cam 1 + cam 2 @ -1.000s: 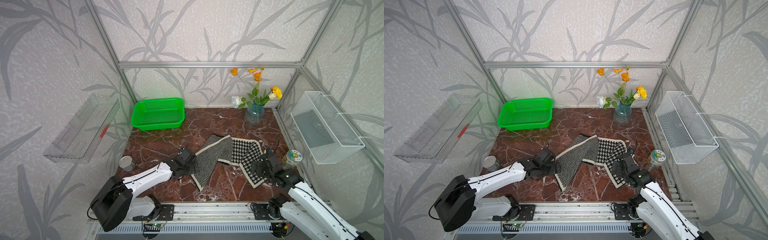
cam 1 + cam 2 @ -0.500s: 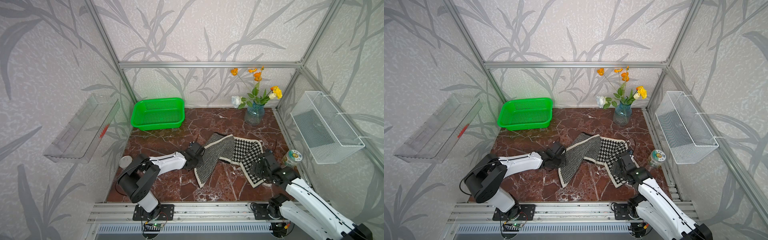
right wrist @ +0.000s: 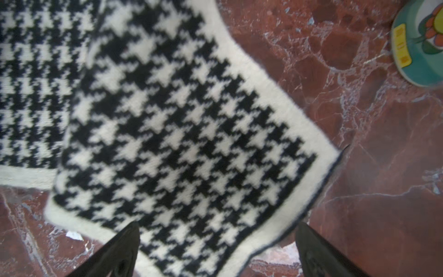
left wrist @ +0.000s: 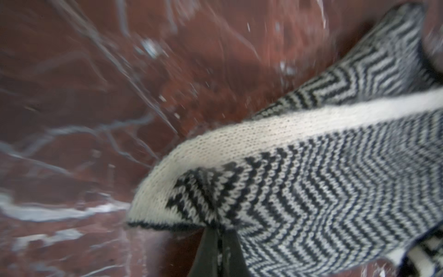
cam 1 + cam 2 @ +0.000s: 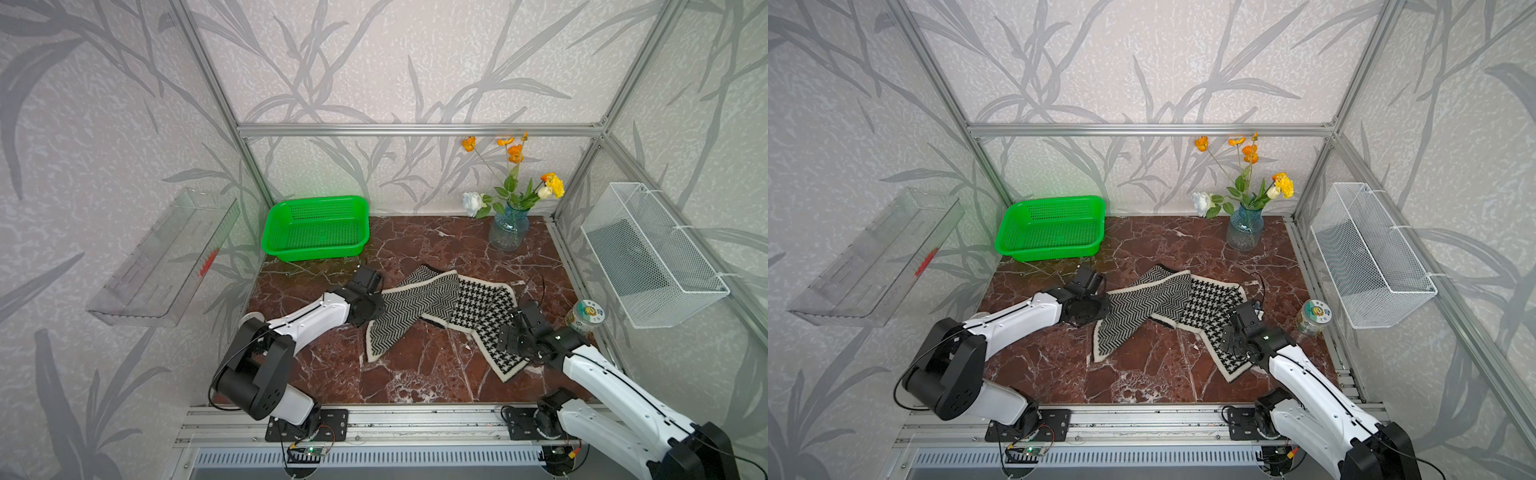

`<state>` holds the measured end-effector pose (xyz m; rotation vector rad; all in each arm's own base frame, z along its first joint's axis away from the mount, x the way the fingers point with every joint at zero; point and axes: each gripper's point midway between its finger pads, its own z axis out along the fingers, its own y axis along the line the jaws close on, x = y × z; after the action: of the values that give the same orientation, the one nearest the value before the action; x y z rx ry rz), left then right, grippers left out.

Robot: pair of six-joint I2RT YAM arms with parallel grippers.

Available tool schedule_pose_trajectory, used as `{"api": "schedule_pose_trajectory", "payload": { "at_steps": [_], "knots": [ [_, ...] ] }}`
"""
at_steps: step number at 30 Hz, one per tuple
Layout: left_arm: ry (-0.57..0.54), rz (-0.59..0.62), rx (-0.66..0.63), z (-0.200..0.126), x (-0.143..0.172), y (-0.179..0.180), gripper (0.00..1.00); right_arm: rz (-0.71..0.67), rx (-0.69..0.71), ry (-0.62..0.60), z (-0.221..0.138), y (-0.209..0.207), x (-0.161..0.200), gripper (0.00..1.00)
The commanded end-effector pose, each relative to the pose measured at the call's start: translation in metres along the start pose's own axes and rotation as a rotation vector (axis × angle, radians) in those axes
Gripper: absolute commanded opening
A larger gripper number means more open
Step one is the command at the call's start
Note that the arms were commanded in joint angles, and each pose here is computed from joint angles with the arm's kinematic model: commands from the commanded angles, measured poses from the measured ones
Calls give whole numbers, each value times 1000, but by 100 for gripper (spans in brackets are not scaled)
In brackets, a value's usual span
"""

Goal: Roll up the scarf and place it into the basket
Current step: Fold the scarf at the center of the board.

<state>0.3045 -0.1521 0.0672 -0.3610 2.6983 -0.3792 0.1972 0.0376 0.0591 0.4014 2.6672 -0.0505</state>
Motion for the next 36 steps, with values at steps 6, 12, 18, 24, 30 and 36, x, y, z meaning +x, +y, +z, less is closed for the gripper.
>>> {"api": "schedule_pose_trajectory", "payload": {
  "at_steps": [6, 12, 18, 24, 30, 36],
  "knots": [
    [-3, -31, -57, -17, -14, 12, 0, -22, -30, 41, 13, 25, -13, 99],
    [-18, -55, -46, -21, -25, 11, 0, -95, -25, 156, 26, 35, -2, 99],
    [-31, -81, -51, -25, -34, 16, 0, -71, -59, 167, 34, 40, 6, 92],
    [-47, -132, -37, -28, -46, 20, 0, -90, -46, 233, 39, 37, 25, 89],
    [-61, -174, -32, -32, -58, 23, 0, -92, -72, 255, 40, 42, 35, 87],
    [-71, -193, -20, -36, -67, 24, 0, -114, -60, 305, 44, 44, 43, 68]
  ]
}}
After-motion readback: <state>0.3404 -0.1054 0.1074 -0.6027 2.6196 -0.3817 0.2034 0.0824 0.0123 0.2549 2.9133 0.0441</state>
